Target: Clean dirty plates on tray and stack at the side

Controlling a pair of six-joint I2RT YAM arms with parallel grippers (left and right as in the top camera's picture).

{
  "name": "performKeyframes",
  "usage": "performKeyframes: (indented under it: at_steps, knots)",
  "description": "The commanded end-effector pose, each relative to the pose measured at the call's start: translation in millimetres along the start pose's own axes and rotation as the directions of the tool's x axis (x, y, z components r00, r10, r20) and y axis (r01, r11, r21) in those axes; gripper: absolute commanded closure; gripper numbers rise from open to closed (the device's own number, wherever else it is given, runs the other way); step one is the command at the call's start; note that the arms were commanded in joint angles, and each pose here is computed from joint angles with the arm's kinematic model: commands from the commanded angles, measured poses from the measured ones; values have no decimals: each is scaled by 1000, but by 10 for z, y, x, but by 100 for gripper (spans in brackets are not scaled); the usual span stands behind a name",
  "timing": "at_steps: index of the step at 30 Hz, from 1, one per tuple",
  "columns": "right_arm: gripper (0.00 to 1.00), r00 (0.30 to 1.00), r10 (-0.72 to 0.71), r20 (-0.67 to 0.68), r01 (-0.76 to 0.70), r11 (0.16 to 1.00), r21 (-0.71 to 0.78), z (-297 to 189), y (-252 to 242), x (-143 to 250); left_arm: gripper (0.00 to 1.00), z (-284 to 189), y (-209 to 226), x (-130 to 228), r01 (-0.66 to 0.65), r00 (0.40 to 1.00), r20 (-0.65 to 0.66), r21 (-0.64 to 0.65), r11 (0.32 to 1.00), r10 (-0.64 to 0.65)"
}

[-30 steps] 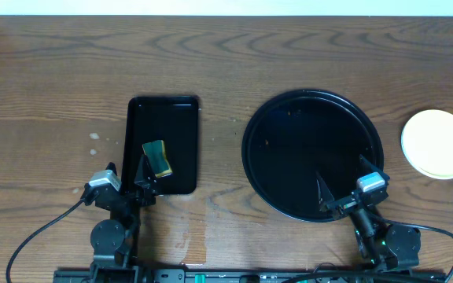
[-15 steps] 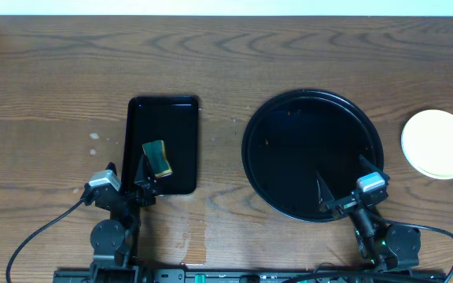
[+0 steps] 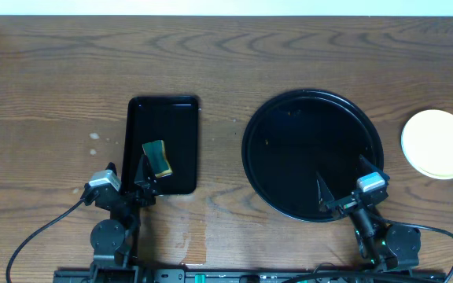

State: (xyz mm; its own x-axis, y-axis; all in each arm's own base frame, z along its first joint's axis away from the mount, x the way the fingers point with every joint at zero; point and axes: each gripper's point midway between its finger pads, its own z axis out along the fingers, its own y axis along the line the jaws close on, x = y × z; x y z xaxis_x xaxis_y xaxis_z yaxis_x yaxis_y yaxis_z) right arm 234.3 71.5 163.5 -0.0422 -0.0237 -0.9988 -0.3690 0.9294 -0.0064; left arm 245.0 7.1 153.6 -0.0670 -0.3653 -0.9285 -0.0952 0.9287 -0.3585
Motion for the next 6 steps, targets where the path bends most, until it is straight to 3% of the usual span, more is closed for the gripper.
performKeyframes:
  at_steps: [1,6]
  knots:
    - [1,1000,-16,2,17,1000,-1,-1,9,0,17,1,118,123,-24,999,-37,-52,998,22]
    - [1,1000,-16,2,16,1000,-1,-1,9,0,17,1,118,123,-25,999,-37,-52,998,23]
